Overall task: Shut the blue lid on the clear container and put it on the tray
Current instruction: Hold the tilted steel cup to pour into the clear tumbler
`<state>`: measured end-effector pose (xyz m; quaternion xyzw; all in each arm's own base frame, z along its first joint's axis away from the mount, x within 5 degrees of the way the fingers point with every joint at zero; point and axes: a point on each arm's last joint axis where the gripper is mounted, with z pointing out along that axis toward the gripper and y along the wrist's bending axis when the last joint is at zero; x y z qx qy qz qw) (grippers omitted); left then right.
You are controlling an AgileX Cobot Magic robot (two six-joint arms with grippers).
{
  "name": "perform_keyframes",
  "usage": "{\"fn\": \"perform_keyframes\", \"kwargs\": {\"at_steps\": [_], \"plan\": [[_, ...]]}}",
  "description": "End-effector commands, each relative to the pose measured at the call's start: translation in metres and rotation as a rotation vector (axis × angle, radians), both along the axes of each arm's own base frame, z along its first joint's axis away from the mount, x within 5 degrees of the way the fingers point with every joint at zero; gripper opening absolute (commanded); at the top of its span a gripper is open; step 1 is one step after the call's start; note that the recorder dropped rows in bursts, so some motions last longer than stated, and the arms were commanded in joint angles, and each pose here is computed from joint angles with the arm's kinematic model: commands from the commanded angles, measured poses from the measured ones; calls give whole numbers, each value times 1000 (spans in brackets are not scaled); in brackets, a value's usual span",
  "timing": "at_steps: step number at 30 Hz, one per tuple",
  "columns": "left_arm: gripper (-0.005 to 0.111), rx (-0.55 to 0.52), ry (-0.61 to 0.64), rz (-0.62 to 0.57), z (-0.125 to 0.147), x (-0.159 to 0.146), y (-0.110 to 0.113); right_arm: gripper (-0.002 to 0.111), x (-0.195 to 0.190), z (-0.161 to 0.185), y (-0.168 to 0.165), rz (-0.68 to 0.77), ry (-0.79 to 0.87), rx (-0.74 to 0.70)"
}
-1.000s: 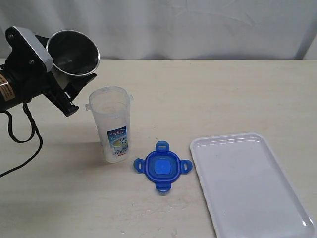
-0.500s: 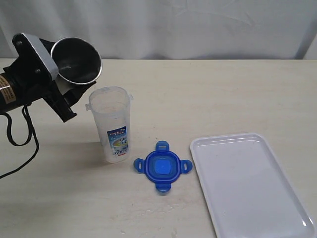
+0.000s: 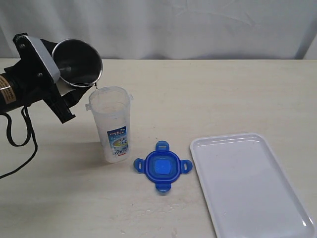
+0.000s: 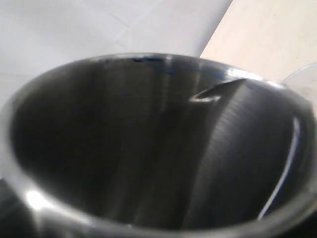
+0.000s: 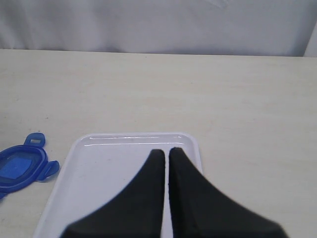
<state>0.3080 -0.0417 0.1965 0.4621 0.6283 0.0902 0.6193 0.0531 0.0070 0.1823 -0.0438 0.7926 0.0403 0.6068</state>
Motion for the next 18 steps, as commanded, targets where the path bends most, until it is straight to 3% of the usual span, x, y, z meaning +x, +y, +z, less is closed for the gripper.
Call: {"fn": "perform_keyframes", "kwargs": {"at_steps": [1, 18], "plan": [[0, -12, -83, -14, 13, 1, -2, 4, 0, 0, 0, -1, -5, 10], [0, 31, -100, -21, 12, 1, -1, 4, 0, 0, 0, -1, -5, 10]]}}
